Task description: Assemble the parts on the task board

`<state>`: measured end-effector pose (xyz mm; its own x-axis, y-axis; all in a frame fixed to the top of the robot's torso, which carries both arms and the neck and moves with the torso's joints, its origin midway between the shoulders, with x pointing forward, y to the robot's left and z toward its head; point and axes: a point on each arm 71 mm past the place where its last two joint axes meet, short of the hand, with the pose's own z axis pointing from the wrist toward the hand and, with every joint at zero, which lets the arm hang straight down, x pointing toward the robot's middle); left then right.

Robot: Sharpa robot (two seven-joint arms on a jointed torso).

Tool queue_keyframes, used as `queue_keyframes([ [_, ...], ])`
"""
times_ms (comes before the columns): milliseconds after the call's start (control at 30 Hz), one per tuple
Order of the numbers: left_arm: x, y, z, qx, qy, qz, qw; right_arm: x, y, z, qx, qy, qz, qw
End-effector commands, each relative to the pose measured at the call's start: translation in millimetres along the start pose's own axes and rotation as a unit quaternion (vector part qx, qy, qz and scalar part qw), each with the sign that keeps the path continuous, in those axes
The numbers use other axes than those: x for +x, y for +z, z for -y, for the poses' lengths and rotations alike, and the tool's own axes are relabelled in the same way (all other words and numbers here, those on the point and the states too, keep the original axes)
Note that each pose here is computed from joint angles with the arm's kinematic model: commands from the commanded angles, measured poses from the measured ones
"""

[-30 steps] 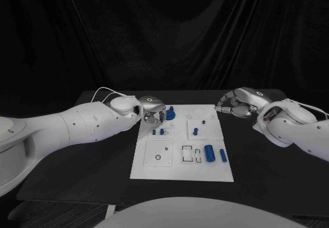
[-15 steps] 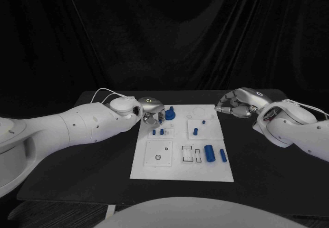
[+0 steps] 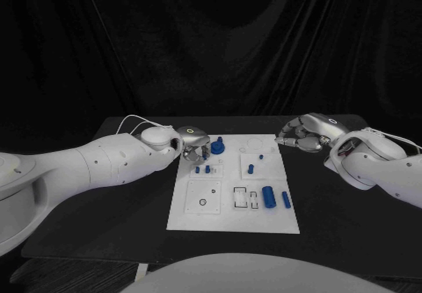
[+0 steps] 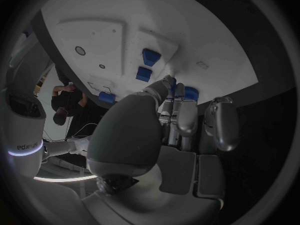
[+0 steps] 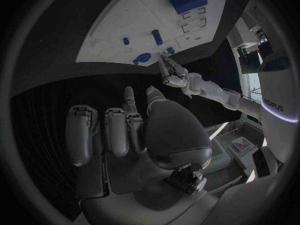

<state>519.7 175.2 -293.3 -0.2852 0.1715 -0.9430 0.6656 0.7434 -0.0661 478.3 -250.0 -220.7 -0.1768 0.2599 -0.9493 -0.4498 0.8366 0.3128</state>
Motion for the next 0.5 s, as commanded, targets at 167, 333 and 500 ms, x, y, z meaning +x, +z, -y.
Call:
queue_keyframes([
  [167, 3.3, 2.4, 3.4, 0.004, -0.002, -0.003, 1.000, 1.3, -1.0, 0.3, 0.004, 0.000, -0.003, 1.000],
  [333, 4.6, 3.8, 5.3, 0.007, -0.003, -0.003, 1.000, 1.5, -1.2, 0.1, 0.004, 0.001, -0.004, 1.000],
  [500, 4.9, 4.5, 7.0, 0.009, -0.003, -0.001, 1.000, 1.5, -1.0, 0.5, 0.005, 0.000, -0.004, 1.000],
])
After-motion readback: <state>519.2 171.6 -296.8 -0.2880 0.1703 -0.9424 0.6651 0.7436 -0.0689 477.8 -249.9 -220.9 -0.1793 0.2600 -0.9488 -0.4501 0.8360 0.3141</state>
